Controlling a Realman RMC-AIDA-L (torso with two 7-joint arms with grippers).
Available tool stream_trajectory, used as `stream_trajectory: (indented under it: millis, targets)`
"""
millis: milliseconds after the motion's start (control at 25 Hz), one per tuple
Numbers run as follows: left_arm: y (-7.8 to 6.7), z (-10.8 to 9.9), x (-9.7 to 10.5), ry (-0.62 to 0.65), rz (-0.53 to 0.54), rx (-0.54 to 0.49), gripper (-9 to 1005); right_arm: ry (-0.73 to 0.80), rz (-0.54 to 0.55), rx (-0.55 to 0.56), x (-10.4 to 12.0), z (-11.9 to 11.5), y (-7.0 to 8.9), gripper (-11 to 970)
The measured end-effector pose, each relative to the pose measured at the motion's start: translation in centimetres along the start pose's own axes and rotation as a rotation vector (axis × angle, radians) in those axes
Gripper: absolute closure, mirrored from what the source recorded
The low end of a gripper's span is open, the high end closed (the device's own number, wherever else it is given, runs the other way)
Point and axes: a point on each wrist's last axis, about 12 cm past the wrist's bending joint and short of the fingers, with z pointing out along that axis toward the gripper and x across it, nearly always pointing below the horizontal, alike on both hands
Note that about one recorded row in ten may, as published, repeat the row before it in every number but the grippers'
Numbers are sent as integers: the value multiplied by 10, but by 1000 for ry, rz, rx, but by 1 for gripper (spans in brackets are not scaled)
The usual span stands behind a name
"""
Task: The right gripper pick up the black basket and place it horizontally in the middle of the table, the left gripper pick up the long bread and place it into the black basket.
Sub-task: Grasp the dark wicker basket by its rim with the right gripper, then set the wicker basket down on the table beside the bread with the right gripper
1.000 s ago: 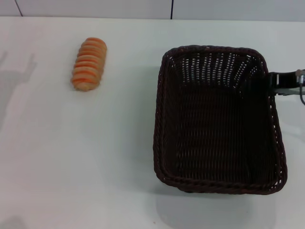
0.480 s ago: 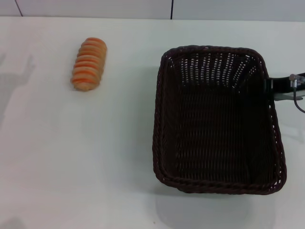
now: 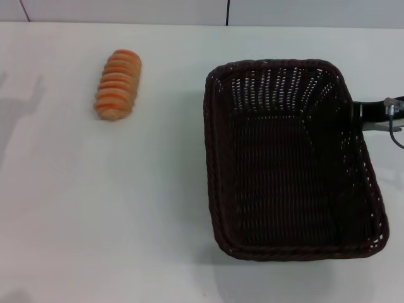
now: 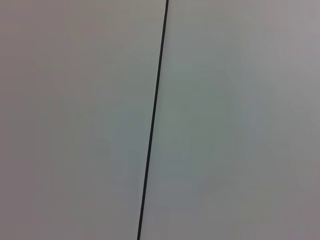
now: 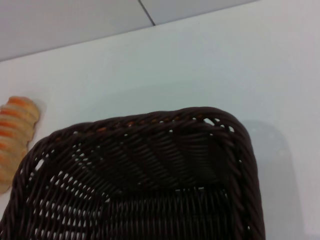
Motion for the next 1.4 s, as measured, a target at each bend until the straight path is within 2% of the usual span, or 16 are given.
stream_trajectory:
  millis: [240, 440, 480, 600, 680, 760, 1040, 1400]
  targets:
    - [1, -1, -1, -5, 0, -1, 192, -28, -4, 6, -2, -4, -1, 776]
    - [2, -2, -1, -6, -1, -7, 192, -106, -55, 19, -13, -19, 4, 788]
    - [2, -2, -1, -6, -1, -8, 192, -146, -106, 23, -20, -28, 9, 789]
    - [3, -3, -1, -6, 0, -9, 192, -178, -156, 25, -27, -36, 15, 791]
    - [3, -3, -1, -6, 0, -10, 192, -205, -240, 33, -40, -46, 23, 793]
    - [3, -3, -2, -8, 0, -10, 192, -203, -266, 34, -43, -48, 26, 793]
    - [3, -3, -3, -19, -4, -17, 192, -170, -459, 54, -68, -64, 43, 793]
    - [2, 0, -2, -17, -7, -16, 192, -109, -713, 35, -86, -74, 67, 793]
